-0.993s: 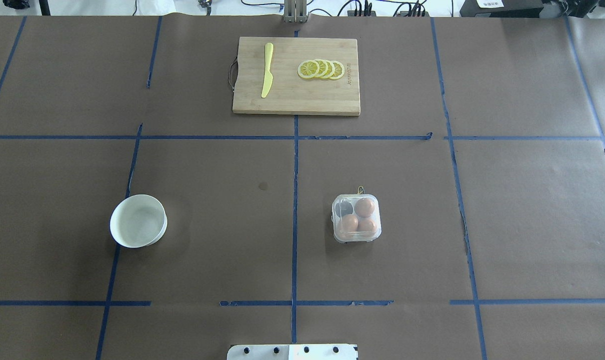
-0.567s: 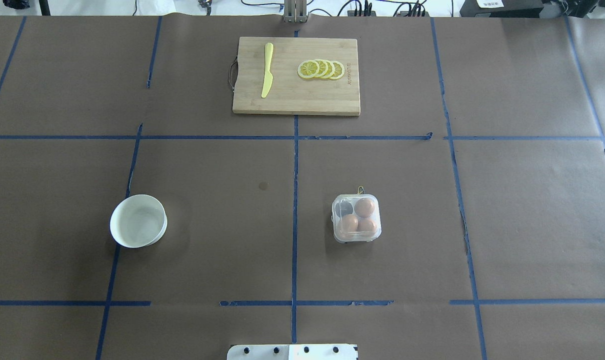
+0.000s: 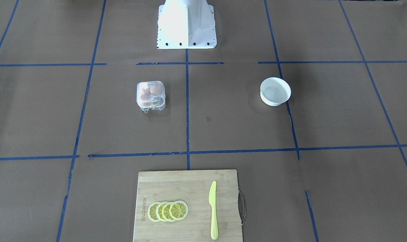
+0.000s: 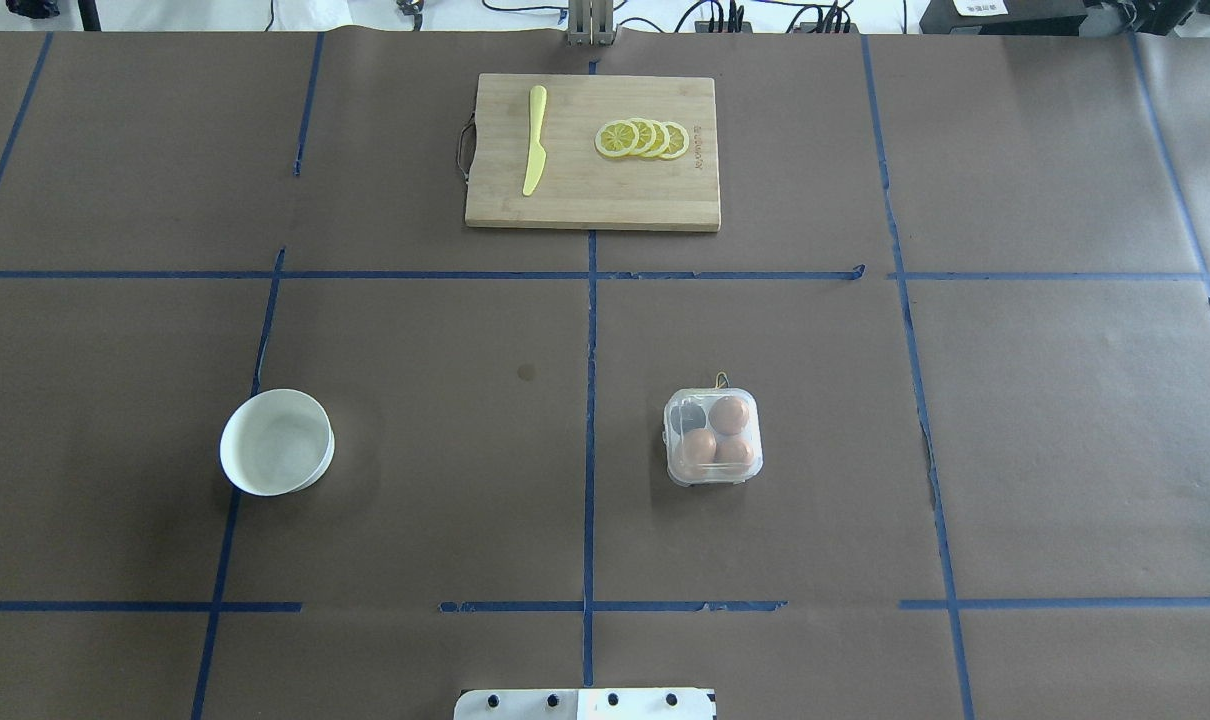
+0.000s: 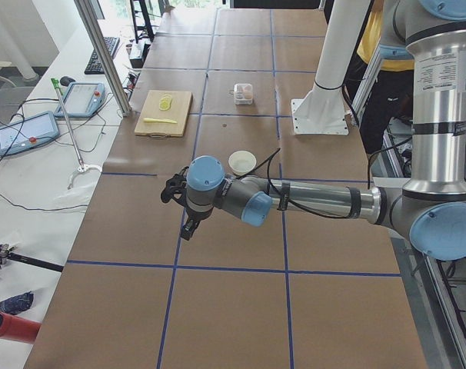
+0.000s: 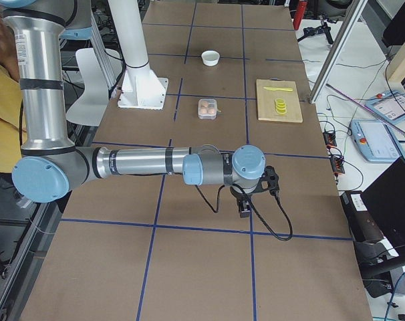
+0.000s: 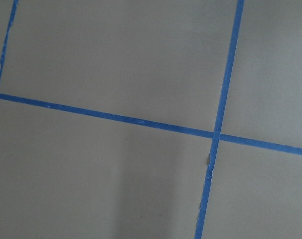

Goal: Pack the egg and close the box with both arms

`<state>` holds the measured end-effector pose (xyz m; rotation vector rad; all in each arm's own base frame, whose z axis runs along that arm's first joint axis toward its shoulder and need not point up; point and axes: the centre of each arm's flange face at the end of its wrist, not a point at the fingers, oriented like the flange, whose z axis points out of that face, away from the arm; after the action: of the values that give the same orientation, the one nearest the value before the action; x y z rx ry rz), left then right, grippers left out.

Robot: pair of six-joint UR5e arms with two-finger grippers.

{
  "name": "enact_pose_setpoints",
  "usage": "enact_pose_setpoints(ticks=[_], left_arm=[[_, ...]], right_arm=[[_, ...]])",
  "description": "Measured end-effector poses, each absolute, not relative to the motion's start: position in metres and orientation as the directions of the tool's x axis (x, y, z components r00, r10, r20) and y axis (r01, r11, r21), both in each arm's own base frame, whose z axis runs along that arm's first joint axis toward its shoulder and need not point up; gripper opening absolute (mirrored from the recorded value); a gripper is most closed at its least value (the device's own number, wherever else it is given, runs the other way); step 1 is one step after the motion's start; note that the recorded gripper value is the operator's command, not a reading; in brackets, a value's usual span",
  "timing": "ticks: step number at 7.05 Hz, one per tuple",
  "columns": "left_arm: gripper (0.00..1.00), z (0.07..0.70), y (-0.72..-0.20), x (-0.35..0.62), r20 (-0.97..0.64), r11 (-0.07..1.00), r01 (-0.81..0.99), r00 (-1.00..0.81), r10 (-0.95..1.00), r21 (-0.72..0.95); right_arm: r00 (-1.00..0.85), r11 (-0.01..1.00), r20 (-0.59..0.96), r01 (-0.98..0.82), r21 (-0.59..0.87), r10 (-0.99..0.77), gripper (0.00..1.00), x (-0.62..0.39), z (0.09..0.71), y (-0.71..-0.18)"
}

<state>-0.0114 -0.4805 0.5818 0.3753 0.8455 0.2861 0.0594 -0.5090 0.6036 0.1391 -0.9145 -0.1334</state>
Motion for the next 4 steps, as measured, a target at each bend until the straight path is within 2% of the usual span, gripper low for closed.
enact_pose_setpoints(ticks=[4], left_arm=[[1.00,0.5876,-0.4825,-0.0112,-0.668,0.901,-0.099,0.638,0.383,0.422]], right_arm=[[0.703,0.984,0.693,0.060,0.166,-0.160,1.00,0.0676,0.6100,-0.5091]])
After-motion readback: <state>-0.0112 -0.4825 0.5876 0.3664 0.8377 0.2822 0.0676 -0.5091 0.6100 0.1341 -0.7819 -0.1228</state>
